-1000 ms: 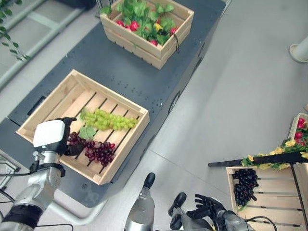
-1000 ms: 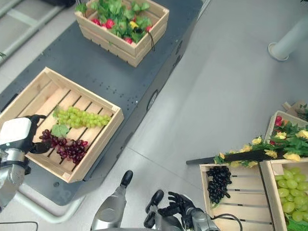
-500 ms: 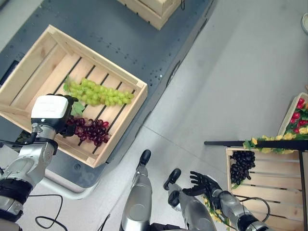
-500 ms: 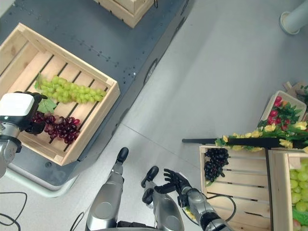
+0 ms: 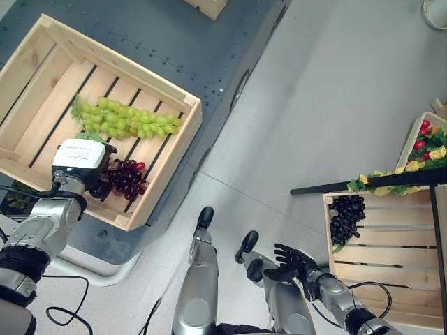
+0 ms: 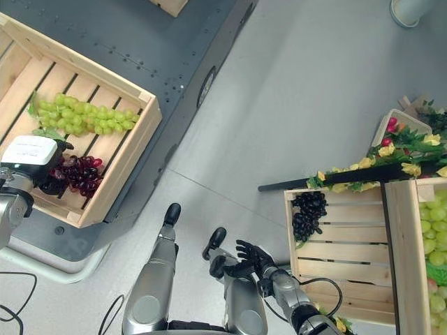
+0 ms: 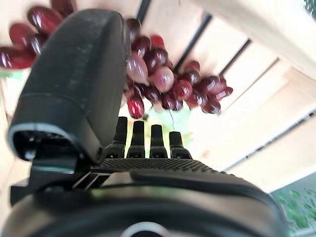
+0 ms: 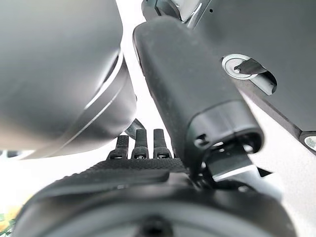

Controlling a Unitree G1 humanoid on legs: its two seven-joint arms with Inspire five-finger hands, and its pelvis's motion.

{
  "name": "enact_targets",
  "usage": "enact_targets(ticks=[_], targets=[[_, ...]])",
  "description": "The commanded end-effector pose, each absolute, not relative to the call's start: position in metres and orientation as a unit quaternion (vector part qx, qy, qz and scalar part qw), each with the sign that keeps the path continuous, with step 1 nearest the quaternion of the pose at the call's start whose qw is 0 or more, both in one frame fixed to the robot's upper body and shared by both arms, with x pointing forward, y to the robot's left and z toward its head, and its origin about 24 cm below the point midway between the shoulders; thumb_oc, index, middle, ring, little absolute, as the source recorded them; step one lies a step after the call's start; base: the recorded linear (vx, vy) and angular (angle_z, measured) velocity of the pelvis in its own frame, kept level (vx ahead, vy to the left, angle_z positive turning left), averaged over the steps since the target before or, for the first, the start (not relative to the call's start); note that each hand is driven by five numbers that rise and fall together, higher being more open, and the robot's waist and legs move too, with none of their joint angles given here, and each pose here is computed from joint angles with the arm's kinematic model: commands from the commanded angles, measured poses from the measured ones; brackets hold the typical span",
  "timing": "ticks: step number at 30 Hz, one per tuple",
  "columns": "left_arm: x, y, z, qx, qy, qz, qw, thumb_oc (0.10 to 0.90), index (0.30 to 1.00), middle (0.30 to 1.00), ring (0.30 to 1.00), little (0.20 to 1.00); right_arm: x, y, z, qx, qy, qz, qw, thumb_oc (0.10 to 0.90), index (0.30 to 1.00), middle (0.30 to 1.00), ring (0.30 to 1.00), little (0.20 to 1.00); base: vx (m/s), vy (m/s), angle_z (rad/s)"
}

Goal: Pick up the fruits from the basket on one side to the basket on the other side

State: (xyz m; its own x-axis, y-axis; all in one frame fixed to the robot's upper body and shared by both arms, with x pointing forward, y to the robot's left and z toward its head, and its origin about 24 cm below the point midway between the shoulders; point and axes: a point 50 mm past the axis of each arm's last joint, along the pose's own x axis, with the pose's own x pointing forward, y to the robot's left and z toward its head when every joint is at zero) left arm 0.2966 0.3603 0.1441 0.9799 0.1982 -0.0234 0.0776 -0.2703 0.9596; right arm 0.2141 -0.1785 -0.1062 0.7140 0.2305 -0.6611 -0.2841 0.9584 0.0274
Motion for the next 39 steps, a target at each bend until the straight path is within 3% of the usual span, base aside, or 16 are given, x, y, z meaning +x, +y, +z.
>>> enact_targets(ticks=[1, 10, 21, 39], targets=[[0.293, 0.373, 0.189, 0.798, 0.078, 0.100, 0.589, 0.800, 0.900, 0.900, 0.900, 0.900, 0.198, -0.198, -0.107, -0.039, 0.351, 0.144, 0.924, 0.800, 0.900, 0.900, 0.900, 0.900, 0.01, -0.035, 0.07], [0.290, 0.378, 0.201, 0.815, 0.097, 0.112, 0.560, 0.800, 0.900, 0.900, 0.900, 0.900, 0.197, -0.191, -0.108, -0.025, 0.349, 0.150, 0.925, 0.800, 0.900, 0.900, 0.900, 0.900, 0.02, -0.044, 0.02], [0.293, 0.394, 0.150, 0.834, 0.137, 0.165, 0.508, 0.800, 0.900, 0.900, 0.900, 0.900, 0.200, -0.174, -0.109, -0.016, 0.338, 0.169, 0.926, 0.800, 0.900, 0.900, 0.900, 0.900, 0.01, -0.011, -0.01], [0.293, 0.383, 0.075, 0.814, 0.179, 0.182, 0.521, 0.800, 0.900, 0.900, 0.900, 0.900, 0.215, -0.158, -0.102, -0.034, 0.319, 0.192, 0.928, 0.800, 0.900, 0.900, 0.900, 0.900, -0.01, 0.017, -0.08]])
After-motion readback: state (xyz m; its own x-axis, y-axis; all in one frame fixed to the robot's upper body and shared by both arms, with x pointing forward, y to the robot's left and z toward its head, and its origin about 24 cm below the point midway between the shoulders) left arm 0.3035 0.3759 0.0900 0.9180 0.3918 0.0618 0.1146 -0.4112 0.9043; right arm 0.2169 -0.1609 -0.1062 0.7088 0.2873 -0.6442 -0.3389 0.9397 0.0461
